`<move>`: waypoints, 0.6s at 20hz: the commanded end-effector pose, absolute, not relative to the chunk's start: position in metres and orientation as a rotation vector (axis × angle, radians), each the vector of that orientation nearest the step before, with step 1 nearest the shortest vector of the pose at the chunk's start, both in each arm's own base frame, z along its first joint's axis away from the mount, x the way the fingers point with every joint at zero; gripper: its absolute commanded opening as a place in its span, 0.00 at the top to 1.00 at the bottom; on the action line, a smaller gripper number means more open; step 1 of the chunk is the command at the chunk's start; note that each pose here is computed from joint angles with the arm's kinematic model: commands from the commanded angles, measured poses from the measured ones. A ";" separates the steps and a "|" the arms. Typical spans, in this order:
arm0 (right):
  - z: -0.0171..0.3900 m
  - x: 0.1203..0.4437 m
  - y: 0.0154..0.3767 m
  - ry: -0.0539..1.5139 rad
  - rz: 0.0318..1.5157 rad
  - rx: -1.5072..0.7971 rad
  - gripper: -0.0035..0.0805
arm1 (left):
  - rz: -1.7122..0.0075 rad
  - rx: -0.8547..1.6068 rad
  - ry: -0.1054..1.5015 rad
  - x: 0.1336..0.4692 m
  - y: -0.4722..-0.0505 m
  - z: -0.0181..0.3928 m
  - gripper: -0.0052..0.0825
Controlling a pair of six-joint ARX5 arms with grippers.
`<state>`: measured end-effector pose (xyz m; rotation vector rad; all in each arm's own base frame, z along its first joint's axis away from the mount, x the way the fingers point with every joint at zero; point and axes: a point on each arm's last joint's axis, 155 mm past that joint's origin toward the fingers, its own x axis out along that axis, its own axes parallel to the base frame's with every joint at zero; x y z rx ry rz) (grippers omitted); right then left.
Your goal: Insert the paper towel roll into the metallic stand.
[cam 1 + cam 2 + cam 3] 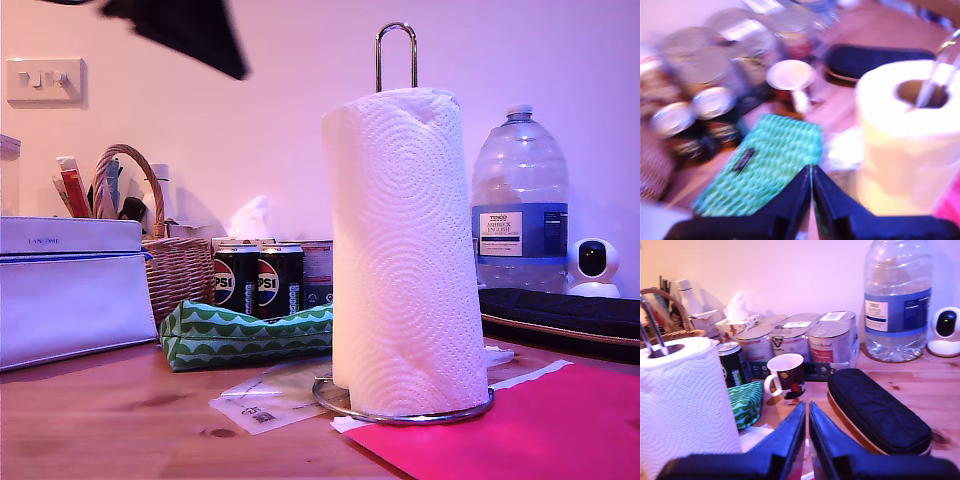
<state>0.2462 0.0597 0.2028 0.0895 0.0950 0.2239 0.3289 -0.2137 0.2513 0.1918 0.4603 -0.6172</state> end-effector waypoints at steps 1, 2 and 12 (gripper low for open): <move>0.199 0.247 0.059 0.103 0.220 0.071 0.97 | -0.571 0.164 0.472 0.330 -0.195 0.231 0.97; 0.198 0.247 0.059 0.106 0.220 0.063 0.97 | -0.544 0.144 0.455 0.330 -0.183 0.229 0.97; 0.195 0.247 0.059 0.114 0.223 0.034 0.97 | -0.355 -0.019 0.250 0.282 -0.100 0.199 0.97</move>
